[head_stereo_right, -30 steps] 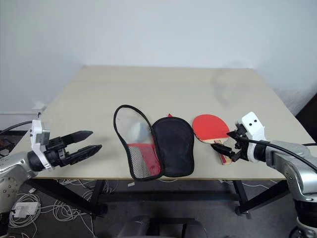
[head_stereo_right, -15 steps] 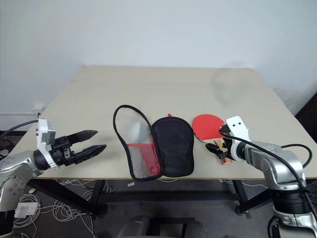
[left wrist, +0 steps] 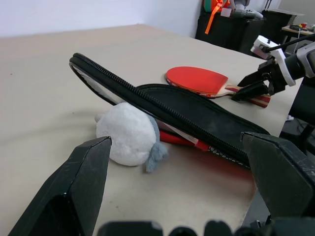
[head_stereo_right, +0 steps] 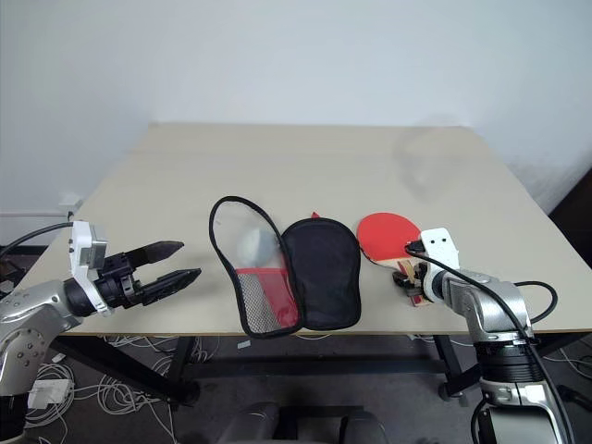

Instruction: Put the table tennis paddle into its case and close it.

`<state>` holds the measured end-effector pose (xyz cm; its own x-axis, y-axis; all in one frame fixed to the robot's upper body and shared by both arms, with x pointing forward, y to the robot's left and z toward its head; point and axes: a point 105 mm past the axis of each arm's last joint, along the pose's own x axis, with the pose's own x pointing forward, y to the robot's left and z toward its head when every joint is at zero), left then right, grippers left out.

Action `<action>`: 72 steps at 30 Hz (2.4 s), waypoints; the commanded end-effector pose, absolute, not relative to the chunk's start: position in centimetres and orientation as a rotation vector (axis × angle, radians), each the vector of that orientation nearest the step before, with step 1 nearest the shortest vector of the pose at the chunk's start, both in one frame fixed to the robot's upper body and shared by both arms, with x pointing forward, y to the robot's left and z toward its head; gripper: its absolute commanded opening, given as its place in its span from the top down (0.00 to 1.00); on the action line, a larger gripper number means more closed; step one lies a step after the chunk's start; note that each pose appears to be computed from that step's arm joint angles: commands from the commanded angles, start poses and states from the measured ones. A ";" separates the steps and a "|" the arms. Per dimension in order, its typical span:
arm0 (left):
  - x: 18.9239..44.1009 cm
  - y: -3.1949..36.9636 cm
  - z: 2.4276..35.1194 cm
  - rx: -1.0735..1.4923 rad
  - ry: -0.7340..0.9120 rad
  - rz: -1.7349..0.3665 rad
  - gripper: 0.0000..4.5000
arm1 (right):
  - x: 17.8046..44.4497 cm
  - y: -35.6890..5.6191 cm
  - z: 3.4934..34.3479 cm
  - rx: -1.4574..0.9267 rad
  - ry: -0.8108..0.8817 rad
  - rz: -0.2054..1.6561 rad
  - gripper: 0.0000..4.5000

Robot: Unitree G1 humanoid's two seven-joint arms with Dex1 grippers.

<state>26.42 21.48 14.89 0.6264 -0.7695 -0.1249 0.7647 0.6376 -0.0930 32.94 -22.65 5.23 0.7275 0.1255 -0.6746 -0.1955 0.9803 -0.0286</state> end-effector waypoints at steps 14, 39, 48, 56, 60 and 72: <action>26.4 21.6 16.2 0.005 0.102 -0.870 0.00 | 35.0 -24.2 8.2 0.049 0.621 -0.045 0.75; 25.9 21.6 15.4 -0.008 0.123 -0.856 0.00 | 29.8 -7.6 9.6 0.087 0.688 0.516 0.75; 25.7 21.4 15.5 -0.009 0.125 -0.856 0.00 | 31.3 -8.0 8.9 0.092 0.701 0.385 0.75; 25.7 21.3 15.5 -0.013 0.121 -0.855 0.00 | 32.0 -7.4 8.3 0.081 0.722 0.330 0.75; 25.7 21.2 15.4 -0.015 0.122 -0.855 0.00 | 32.2 -7.0 8.0 0.076 0.738 0.306 0.75; 25.6 21.3 15.3 -0.018 0.125 -0.850 0.00 | 31.4 -6.6 7.3 0.085 0.780 0.316 0.75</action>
<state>25.64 21.44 13.95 0.6526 -0.7440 -0.1433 0.7380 0.6670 -0.1023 31.26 -5.87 6.83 0.6435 0.3380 -0.6868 -0.2720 0.9396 0.2076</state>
